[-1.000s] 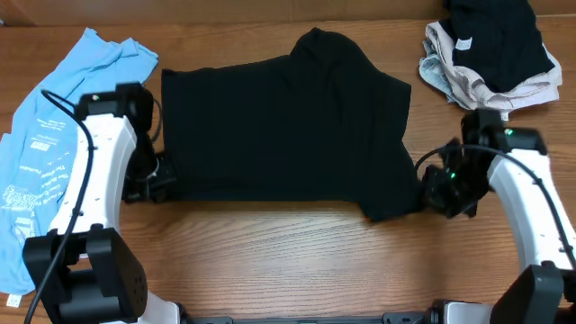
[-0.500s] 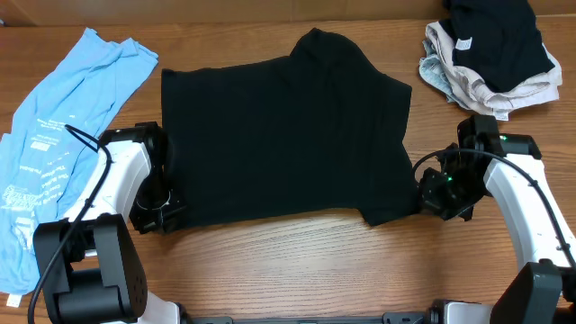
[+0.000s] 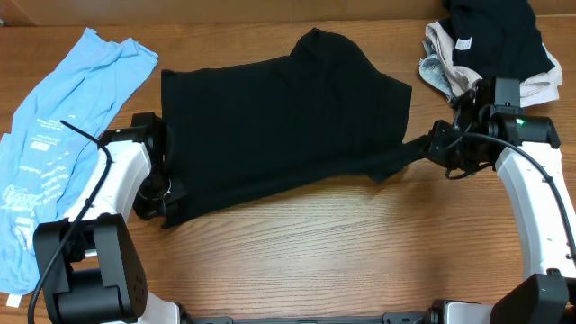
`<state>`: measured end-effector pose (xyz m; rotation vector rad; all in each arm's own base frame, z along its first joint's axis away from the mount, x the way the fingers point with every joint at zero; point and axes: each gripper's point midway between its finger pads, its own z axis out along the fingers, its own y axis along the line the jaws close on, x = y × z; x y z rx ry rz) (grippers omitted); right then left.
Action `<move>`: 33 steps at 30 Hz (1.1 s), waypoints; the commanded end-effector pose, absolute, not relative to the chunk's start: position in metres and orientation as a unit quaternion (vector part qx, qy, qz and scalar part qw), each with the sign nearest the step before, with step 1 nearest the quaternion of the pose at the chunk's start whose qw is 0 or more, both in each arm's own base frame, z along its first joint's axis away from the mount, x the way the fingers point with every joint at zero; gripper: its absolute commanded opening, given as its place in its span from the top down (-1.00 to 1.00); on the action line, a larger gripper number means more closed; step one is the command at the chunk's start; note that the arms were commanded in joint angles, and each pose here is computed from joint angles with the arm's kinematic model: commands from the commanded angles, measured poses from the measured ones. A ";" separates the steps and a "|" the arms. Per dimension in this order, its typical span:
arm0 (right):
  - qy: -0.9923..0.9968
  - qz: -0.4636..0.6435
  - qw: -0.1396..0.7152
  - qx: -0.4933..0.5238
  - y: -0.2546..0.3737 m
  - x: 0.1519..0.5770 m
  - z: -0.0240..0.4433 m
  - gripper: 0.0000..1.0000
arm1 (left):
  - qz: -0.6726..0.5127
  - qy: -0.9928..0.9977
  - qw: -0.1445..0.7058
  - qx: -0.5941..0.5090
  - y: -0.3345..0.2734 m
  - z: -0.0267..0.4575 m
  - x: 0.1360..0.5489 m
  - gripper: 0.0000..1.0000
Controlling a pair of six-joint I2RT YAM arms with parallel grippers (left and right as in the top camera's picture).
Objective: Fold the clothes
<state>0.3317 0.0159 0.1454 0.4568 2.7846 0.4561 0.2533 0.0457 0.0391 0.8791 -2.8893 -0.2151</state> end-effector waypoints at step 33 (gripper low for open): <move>0.953 0.151 0.232 0.121 0.037 0.416 0.124 0.92 | -0.050 -0.937 -0.200 0.280 0.072 0.092 0.383 0.91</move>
